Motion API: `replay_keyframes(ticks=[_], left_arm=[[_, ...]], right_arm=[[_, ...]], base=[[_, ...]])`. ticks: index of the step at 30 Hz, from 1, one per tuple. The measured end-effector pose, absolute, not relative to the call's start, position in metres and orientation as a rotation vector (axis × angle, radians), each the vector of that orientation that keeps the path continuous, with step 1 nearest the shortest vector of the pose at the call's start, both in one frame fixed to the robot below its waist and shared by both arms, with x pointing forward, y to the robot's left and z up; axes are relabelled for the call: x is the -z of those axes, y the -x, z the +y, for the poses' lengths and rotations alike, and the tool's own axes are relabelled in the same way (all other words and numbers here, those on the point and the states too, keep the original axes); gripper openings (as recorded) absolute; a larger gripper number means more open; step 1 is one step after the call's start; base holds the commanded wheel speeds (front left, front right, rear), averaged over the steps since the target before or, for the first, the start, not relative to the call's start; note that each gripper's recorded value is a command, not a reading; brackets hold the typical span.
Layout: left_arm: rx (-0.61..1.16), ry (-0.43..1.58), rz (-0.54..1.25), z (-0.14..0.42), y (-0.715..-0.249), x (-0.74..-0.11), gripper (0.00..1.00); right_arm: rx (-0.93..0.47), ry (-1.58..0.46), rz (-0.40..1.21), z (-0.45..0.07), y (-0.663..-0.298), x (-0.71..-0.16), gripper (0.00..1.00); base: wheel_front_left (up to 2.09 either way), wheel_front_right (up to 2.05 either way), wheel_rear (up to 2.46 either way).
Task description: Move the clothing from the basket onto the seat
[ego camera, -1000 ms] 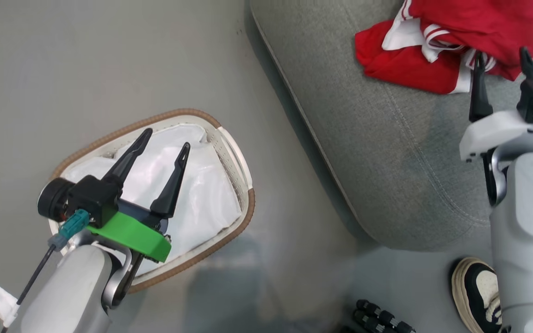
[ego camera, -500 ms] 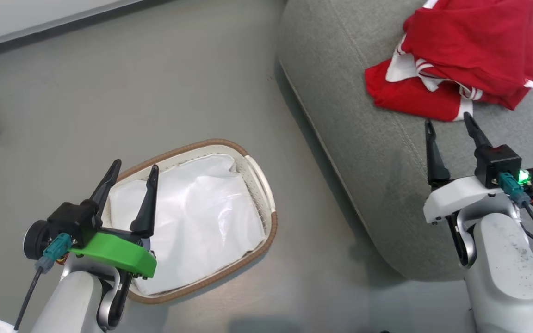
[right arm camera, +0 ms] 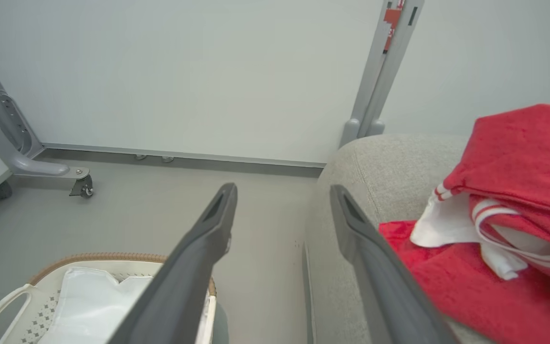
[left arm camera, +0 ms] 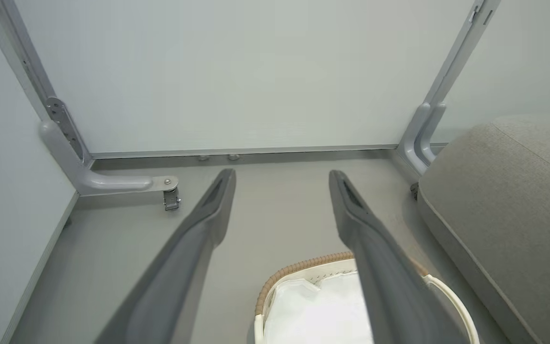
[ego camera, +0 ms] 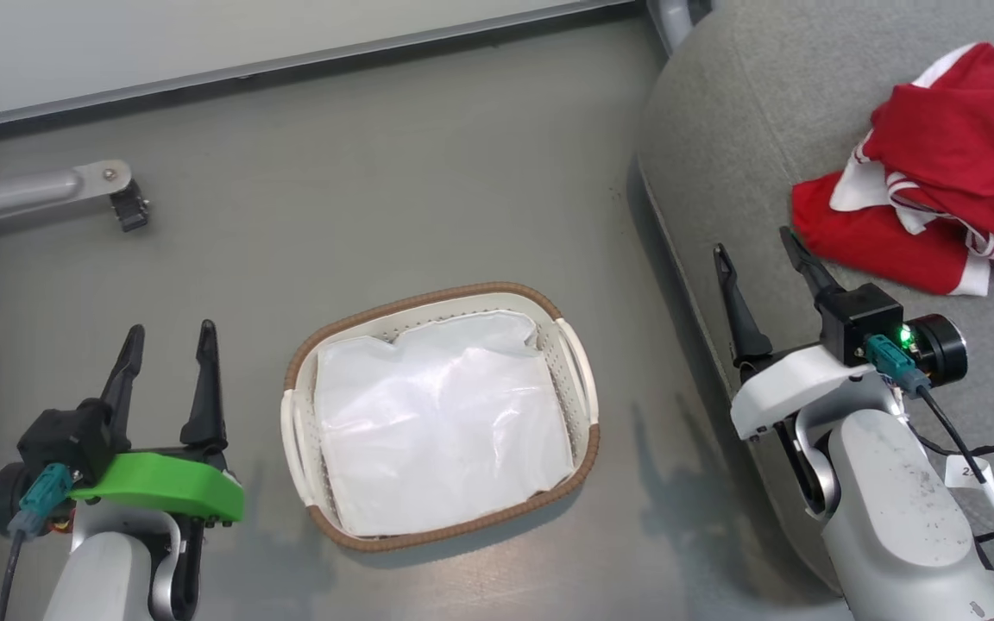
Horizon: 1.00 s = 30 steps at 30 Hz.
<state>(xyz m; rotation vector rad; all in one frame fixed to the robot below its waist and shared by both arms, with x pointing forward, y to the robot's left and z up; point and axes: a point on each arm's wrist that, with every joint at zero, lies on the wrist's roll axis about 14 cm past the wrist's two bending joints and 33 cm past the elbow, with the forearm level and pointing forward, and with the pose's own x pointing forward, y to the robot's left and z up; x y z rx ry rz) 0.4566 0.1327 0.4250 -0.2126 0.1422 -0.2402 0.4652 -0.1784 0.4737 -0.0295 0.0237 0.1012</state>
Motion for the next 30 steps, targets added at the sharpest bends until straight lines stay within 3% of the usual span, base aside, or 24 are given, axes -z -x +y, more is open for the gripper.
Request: replay_keyframes(ticks=[13,30], left_arm=[[0.035,0.163,0.120,0.204,-0.418,-0.438,1.00],[-0.017,0.182,0.139,0.211,-0.364,-0.435,1.00]], right_arm=[[-0.213,-0.027,-0.008,-0.131,-0.468,-0.487,1.00],[-0.202,-0.075,0.017,-0.132,-0.420,-0.481,1.00]], base=[[0.00,0.00,0.00],[0.00,0.00,0.00]])
